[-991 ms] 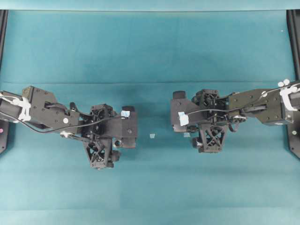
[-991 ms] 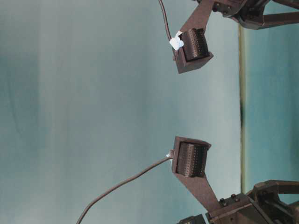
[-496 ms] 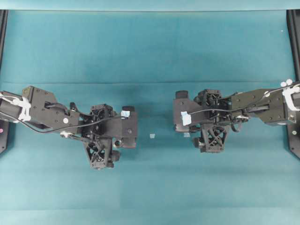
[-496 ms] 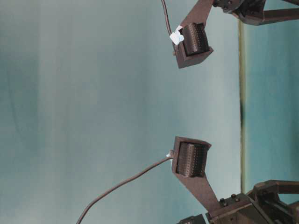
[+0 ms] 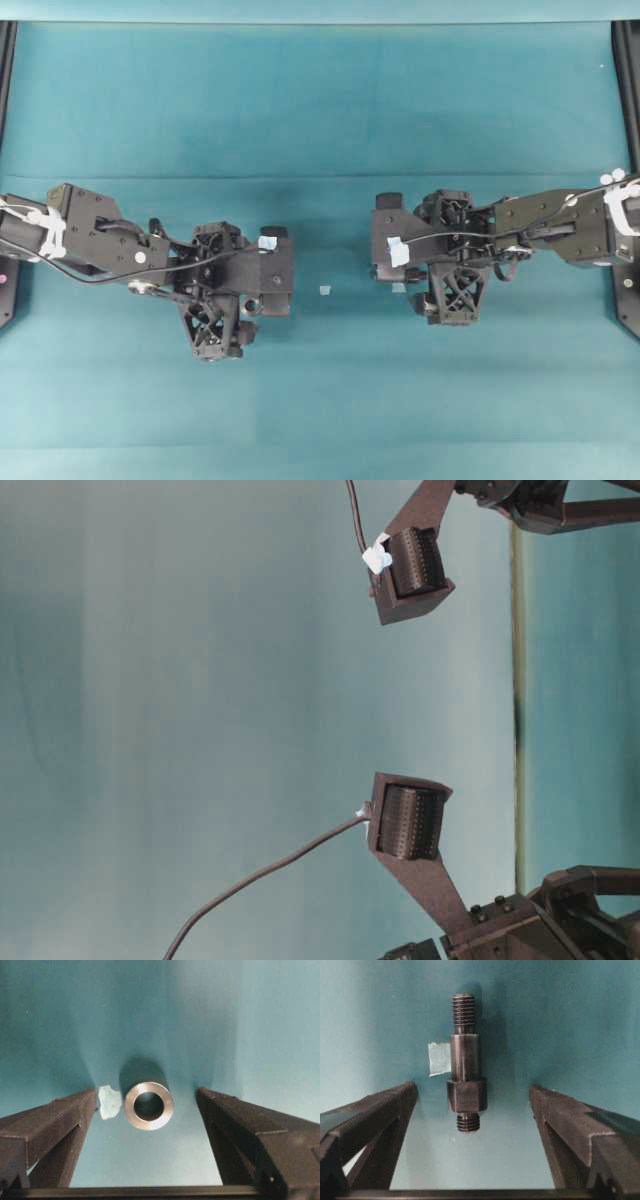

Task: Insert the washer onto the shaft with both hands.
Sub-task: 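Close left gripper on the washer and right gripper on the shaft's hex collar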

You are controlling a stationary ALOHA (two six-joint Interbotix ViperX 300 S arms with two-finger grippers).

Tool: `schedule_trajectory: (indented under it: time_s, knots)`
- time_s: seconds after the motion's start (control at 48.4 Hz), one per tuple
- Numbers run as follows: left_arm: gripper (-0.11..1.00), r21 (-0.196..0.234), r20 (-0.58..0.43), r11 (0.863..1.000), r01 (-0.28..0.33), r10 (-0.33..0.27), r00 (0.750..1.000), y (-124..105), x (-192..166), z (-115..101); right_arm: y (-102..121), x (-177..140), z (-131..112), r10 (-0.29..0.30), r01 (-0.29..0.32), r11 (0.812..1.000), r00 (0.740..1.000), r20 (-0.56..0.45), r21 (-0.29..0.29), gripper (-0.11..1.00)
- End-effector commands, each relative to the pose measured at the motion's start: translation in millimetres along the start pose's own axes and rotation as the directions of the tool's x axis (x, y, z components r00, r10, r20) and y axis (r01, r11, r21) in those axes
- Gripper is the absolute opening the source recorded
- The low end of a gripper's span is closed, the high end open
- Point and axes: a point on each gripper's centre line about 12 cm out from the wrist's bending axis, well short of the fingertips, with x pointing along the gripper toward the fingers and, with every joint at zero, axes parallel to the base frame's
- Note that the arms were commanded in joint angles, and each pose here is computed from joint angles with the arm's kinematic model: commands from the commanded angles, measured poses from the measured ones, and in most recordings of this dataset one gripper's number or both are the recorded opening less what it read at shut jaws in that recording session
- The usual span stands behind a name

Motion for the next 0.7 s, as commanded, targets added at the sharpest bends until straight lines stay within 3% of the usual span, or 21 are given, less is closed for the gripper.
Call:
schedule_trajectory:
  time_s: [0.0, 0.206, 0.372, 0.558, 0.619, 0.681]
  knots:
    - [0.94, 0.003, 0.013, 1.0, 0.004, -0.004, 1.0, -2.1, -1.1, 3.3, -3.6, 0.3, 1.7, -0.005, 0.004, 1.0, 1.0, 0.006, 0.006, 0.93]
    - [0.92, 0.004, 0.02, 1.0, 0.004, -0.004, 1.0, -2.2, -2.0, 5.4, -3.4, 0.3, 1.4, -0.002, 0.002, 1.0, 1.0, 0.003, 0.011, 0.87]
    - [0.84, 0.001, 0.02, 1.0, 0.005, -0.005, 1.0, -2.2, -2.7, 4.8, -3.4, 0.6, 1.4, -0.002, 0.002, 1.0, 1.0, 0.0, 0.013, 0.62]
    - [0.52, -0.002, 0.016, 1.0, 0.006, -0.006, 1.0, -3.2, -4.2, 3.4, -4.0, 0.0, 3.0, -0.003, 0.003, 1.0, 1.0, 0.003, 0.014, 0.29]
    - [0.38, -0.006, 0.016, 1.0, 0.006, -0.006, 1.0, -3.7, -4.5, 3.1, -4.0, 0.3, 3.4, -0.003, 0.003, 1.0, 1.0, 0.003, 0.014, 0.22]
    - [0.35, -0.004, 0.016, 1.0, 0.008, -0.008, 1.0, -4.8, -4.5, 2.9, -4.1, 0.4, 4.3, -0.003, 0.003, 1.0, 1.0, 0.004, 0.013, 0.19]
